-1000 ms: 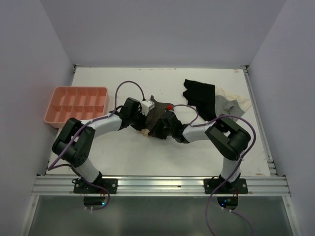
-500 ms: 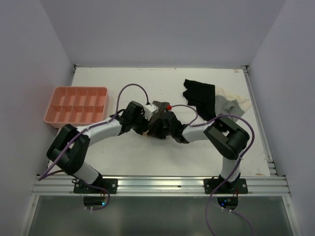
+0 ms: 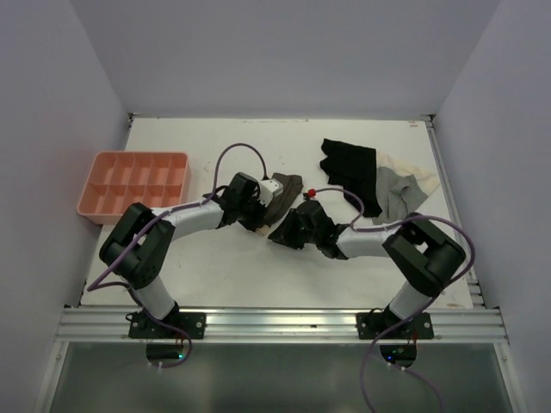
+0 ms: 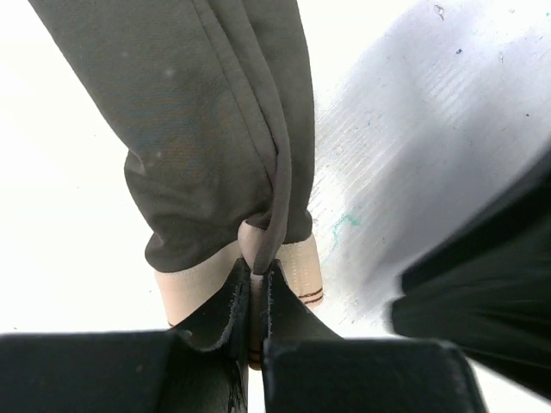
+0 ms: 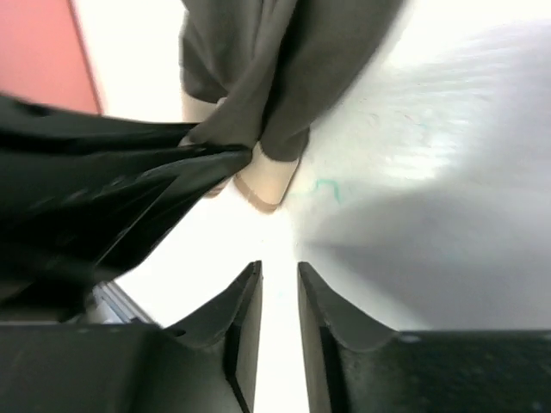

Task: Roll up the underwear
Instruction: Fold the underwear

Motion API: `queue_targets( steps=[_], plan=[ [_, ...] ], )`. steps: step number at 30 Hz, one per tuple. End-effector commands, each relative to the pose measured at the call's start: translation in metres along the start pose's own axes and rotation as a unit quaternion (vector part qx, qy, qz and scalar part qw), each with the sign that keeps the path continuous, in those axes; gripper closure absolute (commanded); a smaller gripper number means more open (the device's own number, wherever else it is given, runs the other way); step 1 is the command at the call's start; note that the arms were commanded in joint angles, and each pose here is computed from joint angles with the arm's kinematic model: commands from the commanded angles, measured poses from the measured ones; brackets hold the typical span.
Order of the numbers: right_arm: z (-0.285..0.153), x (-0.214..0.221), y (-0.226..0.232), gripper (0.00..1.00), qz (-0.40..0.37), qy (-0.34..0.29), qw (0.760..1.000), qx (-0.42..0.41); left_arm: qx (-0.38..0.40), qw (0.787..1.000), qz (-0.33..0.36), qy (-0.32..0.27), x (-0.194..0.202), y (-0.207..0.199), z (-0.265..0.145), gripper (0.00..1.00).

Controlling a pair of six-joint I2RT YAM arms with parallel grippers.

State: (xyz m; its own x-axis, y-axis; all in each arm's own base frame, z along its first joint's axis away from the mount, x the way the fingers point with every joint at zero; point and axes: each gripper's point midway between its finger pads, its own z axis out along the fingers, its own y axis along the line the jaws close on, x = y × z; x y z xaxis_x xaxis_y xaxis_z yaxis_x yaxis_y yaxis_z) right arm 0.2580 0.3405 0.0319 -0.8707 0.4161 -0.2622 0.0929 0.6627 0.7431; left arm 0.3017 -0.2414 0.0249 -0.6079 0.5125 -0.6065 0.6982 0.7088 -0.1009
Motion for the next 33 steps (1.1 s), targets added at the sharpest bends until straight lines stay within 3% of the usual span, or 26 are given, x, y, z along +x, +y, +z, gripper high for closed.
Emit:
queue_targets(
  steps=[1, 5, 8, 21, 25, 33],
  plan=[
    [-0.036, -0.032, 0.007, 0.71, 0.010, -0.064, 0.998, -0.001, 0.011, 0.997, -0.023, 0.078, 0.047, -0.003, 0.007, 1.00],
    [-0.070, -0.081, -0.002, 0.66, 0.016, -0.149, 0.988, 0.035, 0.012, 0.996, -0.012, 0.093, 0.054, 0.000, 0.003, 0.96],
    [-0.075, -0.107, -0.004, 0.64, 0.007, -0.171, 0.983, 0.061, 0.019, 0.994, -0.001, 0.112, 0.066, -0.002, -0.001, 0.95],
    [-0.027, -0.153, -0.002, 0.57, 0.018, -0.179, 0.981, 0.076, 0.020, 0.985, 0.095, 0.145, 0.084, 0.006, -0.019, 0.93],
    [-0.016, -0.173, 0.005, 0.57, 0.024, -0.183, 0.981, 0.065, 0.022, 0.984, 0.103, 0.141, 0.086, 0.006, -0.022, 0.90],
    [0.016, -0.168, 0.000, 0.57, 0.043, -0.153, 0.986, 0.059, 0.021, 0.985, 0.102, 0.136, 0.088, 0.006, -0.018, 0.84]
  ],
)
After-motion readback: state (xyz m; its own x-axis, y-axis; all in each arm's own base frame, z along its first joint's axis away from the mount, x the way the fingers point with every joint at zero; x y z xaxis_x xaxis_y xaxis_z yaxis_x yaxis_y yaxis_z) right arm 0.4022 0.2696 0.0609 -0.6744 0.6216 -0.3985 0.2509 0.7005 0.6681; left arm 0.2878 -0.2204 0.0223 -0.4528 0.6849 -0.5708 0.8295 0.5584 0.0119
